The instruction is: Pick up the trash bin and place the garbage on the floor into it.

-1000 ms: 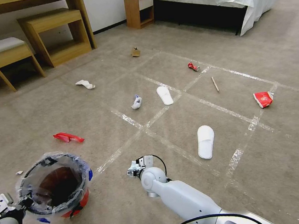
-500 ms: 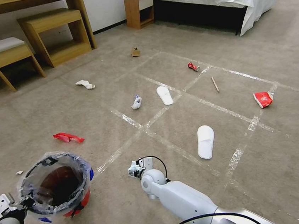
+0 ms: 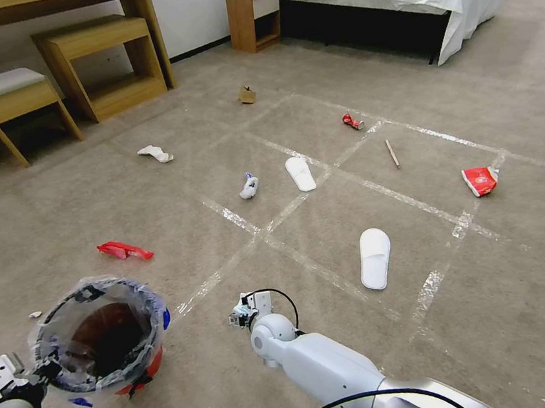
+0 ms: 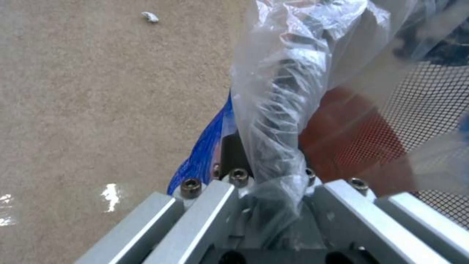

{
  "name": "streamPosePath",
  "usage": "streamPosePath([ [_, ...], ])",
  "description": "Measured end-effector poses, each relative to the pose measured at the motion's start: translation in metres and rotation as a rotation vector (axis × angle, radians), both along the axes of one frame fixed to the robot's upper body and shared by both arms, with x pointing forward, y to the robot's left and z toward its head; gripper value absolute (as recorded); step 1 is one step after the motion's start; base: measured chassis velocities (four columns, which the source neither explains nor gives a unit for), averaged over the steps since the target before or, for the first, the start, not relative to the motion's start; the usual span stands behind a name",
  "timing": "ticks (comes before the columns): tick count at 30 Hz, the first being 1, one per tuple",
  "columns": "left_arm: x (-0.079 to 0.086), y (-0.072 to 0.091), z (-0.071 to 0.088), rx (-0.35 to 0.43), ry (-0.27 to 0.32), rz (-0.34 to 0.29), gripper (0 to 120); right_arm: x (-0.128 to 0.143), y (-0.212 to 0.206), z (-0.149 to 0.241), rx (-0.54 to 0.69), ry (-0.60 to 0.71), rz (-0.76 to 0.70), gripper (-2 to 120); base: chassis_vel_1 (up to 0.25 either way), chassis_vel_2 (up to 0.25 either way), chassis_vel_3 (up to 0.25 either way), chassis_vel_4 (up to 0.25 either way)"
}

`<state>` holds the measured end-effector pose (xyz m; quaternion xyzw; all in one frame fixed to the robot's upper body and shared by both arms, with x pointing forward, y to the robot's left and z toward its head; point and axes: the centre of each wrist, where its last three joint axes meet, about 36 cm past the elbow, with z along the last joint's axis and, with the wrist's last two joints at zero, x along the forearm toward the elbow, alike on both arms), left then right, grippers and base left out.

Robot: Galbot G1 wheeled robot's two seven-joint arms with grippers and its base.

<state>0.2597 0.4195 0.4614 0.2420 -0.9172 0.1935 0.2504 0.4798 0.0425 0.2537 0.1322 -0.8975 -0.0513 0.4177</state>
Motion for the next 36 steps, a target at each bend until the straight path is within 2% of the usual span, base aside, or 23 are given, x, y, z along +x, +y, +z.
streamPosePath([
  [1,0.0,0.0,-0.001,0.0,-0.001,0.001,1,0.0,0.0,-0.003,-0.001,-0.002,0.003,73,0.0,0.0,0.0,0.0],
  [2,0.0,0.0,-0.001,0.0,-0.001,0.001,1,0.0,0.0,-0.003,-0.001,-0.002,0.003,73,0.0,0.0,0.0,0.0],
  [3,0.0,-0.001,-0.002,-0.003,-0.003,0.0,1,0.0,-0.001,-0.009,-0.003,-0.011,0.005,59,0.0,0.0,0.0,0.0],
  [4,0.001,-0.002,-0.003,-0.003,-0.005,-0.001,1,0.0,-0.001,-0.011,-0.002,-0.014,0.006,53,0.0,0.0,0.0,0.0],
  [6,0.001,-0.002,-0.003,-0.003,-0.006,-0.001,1,0.0,-0.001,-0.011,-0.002,-0.015,0.006,51,0.0,0.0,0.0,0.0],
  [7,0.002,-0.003,-0.004,-0.003,-0.008,0.0,1,0.0,-0.001,-0.011,-0.001,-0.018,0.006,43,0.0,0.0,0.0,0.0],
  [9,0.002,-0.003,-0.005,-0.002,-0.008,0.001,1,-0.001,-0.003,-0.011,0.001,-0.019,0.007,39,0.0,0.0,0.0,0.0],
  [10,0.003,-0.003,-0.007,-0.001,-0.007,0.004,1,-0.002,-0.005,-0.01,0.003,-0.022,0.008,31,0.0,0.0,0.0,0.0],
  [11,0.003,-0.003,-0.007,-0.001,-0.007,0.004,1,-0.002,-0.005,-0.01,0.003,-0.022,0.008,31,0.0,0.0,0.0,0.0],
  [13,0.004,-0.003,-0.01,-0.001,-0.005,0.006,1,-0.003,-0.009,-0.009,0.004,-0.026,0.008,19,0.0,0.0,0.0,0.0],
  [15,0.004,-0.003,-0.01,-0.001,-0.005,0.006,1,-0.003,-0.011,-0.01,0.003,-0.027,0.008,16,0.0,0.0,0.0,0.0],
  [18,0.006,-0.002,-0.01,-0.003,-0.01,0.006,1,-0.006,-0.019,-0.008,0.013,-0.03,0.01,1,0.0,0.0,0.0,0.0],
  [30,0.01,0.0,-0.013,-0.009,-0.008,0.01,1,-0.017,-0.046,0.0,0.055,-0.054,0.007,0,0.0,0.0,0.0,0.0],
  [36,0.013,0.002,-0.012,-0.007,-0.01,0.007,1,-0.02,-0.067,0.03,0.13,-0.14,-0.017,0,0.0,0.0,0.0,0.0],
])
